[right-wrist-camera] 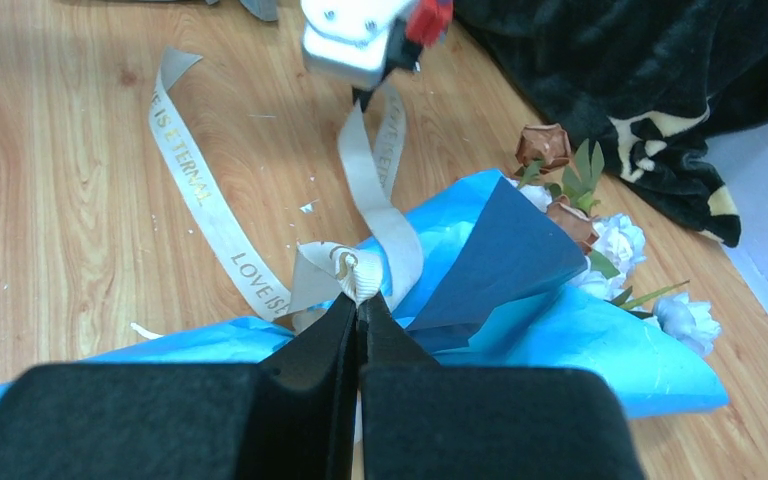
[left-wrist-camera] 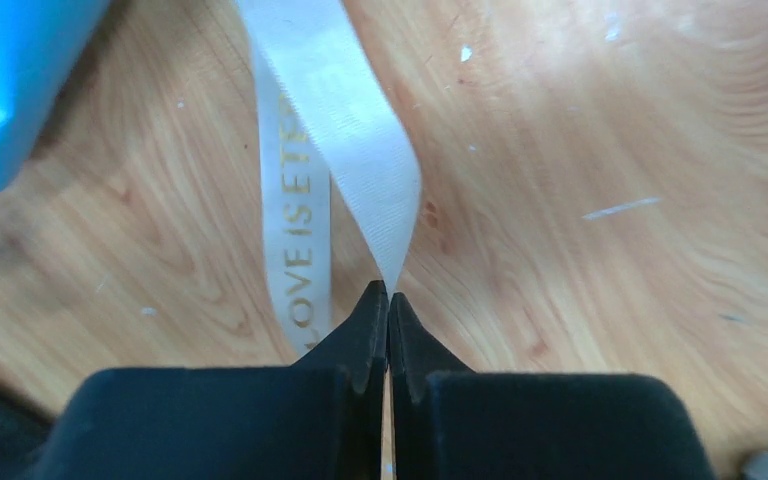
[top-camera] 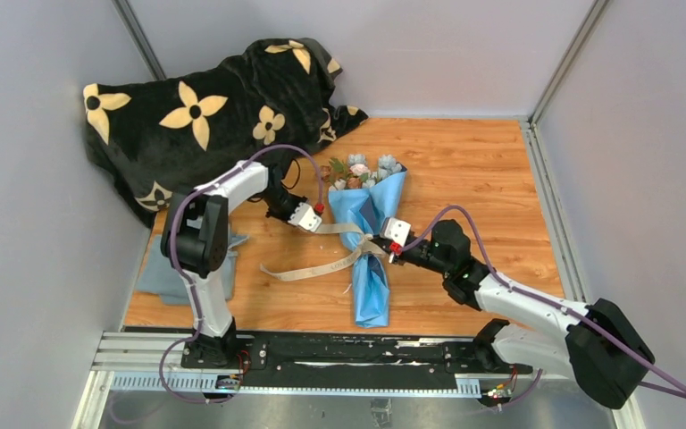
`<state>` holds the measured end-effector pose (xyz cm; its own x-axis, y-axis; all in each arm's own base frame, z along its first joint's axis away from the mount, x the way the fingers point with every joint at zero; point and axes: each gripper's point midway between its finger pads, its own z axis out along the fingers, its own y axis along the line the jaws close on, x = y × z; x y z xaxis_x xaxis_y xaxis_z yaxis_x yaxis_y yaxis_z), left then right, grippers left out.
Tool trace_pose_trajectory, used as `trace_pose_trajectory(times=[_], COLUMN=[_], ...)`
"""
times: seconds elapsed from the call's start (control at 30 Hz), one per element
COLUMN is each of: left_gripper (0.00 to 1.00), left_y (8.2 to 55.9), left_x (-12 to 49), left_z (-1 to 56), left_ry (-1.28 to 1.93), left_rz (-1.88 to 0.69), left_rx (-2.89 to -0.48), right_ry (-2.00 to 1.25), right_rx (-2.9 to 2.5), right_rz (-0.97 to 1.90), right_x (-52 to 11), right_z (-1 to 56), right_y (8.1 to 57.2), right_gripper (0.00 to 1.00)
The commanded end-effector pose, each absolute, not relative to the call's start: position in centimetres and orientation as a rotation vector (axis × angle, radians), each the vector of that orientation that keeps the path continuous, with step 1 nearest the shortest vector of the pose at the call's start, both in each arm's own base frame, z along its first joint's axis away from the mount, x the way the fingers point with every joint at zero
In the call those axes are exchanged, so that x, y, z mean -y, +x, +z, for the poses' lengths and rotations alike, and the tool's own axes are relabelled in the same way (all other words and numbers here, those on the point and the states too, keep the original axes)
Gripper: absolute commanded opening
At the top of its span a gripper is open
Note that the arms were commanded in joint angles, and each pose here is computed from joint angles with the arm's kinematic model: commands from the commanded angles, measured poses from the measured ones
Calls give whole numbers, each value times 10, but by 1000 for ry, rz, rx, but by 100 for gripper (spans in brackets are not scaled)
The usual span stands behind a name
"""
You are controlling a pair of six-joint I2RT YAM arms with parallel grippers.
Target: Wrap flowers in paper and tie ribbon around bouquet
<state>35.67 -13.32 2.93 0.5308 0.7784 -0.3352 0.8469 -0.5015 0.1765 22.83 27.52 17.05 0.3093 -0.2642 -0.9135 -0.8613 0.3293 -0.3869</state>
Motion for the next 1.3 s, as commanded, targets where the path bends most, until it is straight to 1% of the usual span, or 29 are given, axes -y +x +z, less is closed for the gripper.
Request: trace_pose_trajectory(times=[0.0, 0.1, 0.17, 0.23, 0.27, 0.37, 0.47, 0.63, 0.77, 0.9, 1.03, 1.1, 1.23, 1.27], left_gripper=[0, 0, 0, 0, 0, 0, 0, 0, 0, 0, 0, 9, 34, 39], left_y=[310, 259, 223, 183, 170, 124, 119, 87, 77, 64, 60, 60, 66, 68], left_x=[142, 159, 177, 202, 208, 247, 284, 344, 387, 429, 445, 447, 443, 439], left_z=[89, 116, 130, 148, 154, 180, 207, 230, 248, 273, 256, 246, 230, 224], left_ry=[2355, 2294, 2293, 2288, 2275, 2245, 2123, 2052, 1932, 1820, 1833, 1834, 1843, 1856], left_rz=[-441, -537, -570, -655, -689, -892, -990, -1078, -1176, -1279, -1285, -1290, -1221, -1182], left_rx=[-1394, -1489, -1456, -1336, -1308, -1163, -1222, -1188, -1176, -1108, -1123, -1129, -1096, -1086], right_ry=[-1133, -1119, -1099, -1077, -1069, -1056, -1059, -1054, -1048, -1025, -1026, -1039, -1072, -1078], right_rx=[-1291, -1307, -1330, -1348, -1361, -1381, -1381, -1392, -1397, -1403, -1407, -1402, -1400, -1400], right_rz=[549, 567, 584, 605, 611, 618, 630, 629, 637, 661, 652, 652, 685, 690], right_x=[-273, -278, -283, -288, -289, -293, -297, -297, -290, -279, -273, -273, -278, -278], right_z=[183, 189, 191, 197, 197, 199, 201, 201, 197, 199, 198, 196, 192, 191], right_y=[247, 252, 257, 262, 264, 271, 273, 276, 274, 276, 280, 279, 274, 274], right_gripper=[0, 0, 0, 0, 0, 0, 0, 0, 0, 0, 0, 0, 0, 0])
